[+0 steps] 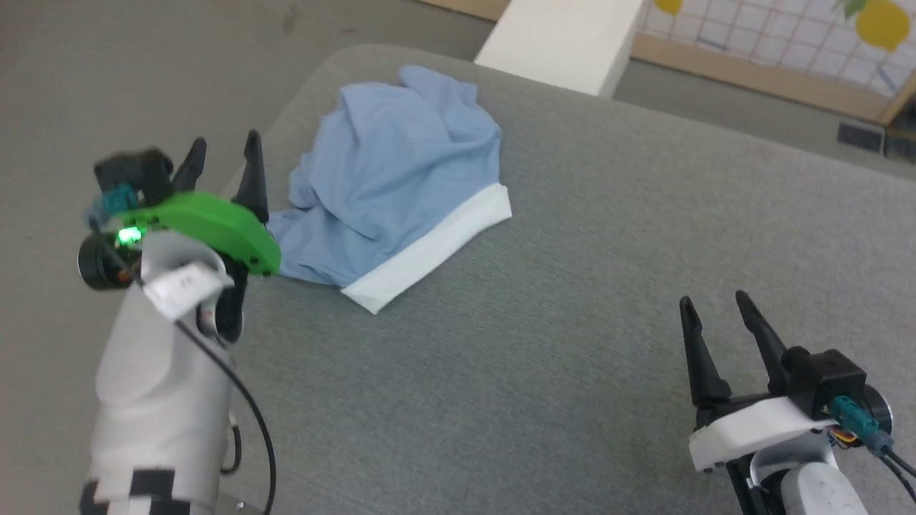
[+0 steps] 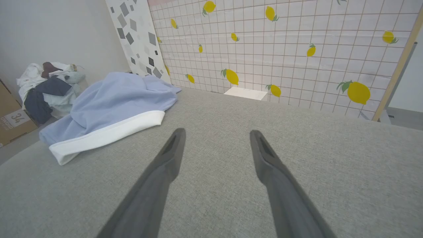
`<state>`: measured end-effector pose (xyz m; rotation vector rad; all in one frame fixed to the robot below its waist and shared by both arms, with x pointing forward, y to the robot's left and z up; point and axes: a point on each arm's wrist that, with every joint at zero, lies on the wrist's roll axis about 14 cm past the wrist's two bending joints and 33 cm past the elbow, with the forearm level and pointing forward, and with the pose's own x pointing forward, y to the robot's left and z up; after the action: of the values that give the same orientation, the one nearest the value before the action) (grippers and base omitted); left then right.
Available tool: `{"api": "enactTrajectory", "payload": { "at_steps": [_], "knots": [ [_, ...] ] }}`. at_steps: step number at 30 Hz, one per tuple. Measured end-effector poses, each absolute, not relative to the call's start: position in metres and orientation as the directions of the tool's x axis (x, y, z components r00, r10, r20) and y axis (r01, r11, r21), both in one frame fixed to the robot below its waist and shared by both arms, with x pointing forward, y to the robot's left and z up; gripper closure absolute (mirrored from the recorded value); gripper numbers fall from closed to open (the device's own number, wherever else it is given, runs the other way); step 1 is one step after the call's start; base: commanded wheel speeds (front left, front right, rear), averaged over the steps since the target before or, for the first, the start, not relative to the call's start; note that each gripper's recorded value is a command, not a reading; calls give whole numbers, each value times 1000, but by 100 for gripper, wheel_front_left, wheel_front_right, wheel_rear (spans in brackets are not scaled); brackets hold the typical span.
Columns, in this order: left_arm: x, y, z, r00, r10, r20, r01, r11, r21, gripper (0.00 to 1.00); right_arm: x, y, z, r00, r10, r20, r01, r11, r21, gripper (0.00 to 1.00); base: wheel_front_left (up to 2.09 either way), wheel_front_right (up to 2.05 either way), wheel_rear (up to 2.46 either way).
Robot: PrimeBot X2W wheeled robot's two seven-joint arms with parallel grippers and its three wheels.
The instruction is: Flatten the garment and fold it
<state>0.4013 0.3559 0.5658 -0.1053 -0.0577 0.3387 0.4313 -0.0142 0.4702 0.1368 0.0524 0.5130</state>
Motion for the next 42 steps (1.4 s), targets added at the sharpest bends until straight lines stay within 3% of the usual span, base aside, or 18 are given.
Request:
{"api": "enactTrajectory", "payload": {
  "at_steps": [7,15,21,27,28,29,30,37,42],
  "knots": [
    [456,342,513,926,261,-271,-310,938,-155,0,442,-42,460,903,427,-48,-419,899,127,0,0,0,0],
    [463,313,413,701,185,-689,-355,928,-111,0,444,-72,436,927,358,-117,-344,931,120,0,0,0,0],
    [465,289,373,553,111,-826,-311,947,-81,0,444,-86,418,932,324,-163,-306,944,125,0,0,0,0],
    [469,285,358,495,91,-864,-288,955,-65,0,443,-90,404,928,313,-201,-291,948,131,0,0,0,0],
    [471,286,358,502,92,-860,-293,954,-69,50,442,-90,402,927,314,-204,-292,947,133,0,0,0,0],
    [472,286,359,514,95,-852,-297,952,-73,84,442,-89,402,926,316,-205,-294,947,134,0,0,0,0],
    [474,287,360,530,96,-843,-303,949,-82,100,442,-88,401,925,320,-206,-297,945,135,0,0,0,0],
    [483,287,381,691,128,-711,-339,926,-164,100,440,-77,406,918,348,-193,-323,935,149,0,0,0,0],
    [496,297,427,828,171,-534,-323,924,-206,100,435,-66,413,912,374,-171,-345,922,173,0,0,0,0]
  ]
}}
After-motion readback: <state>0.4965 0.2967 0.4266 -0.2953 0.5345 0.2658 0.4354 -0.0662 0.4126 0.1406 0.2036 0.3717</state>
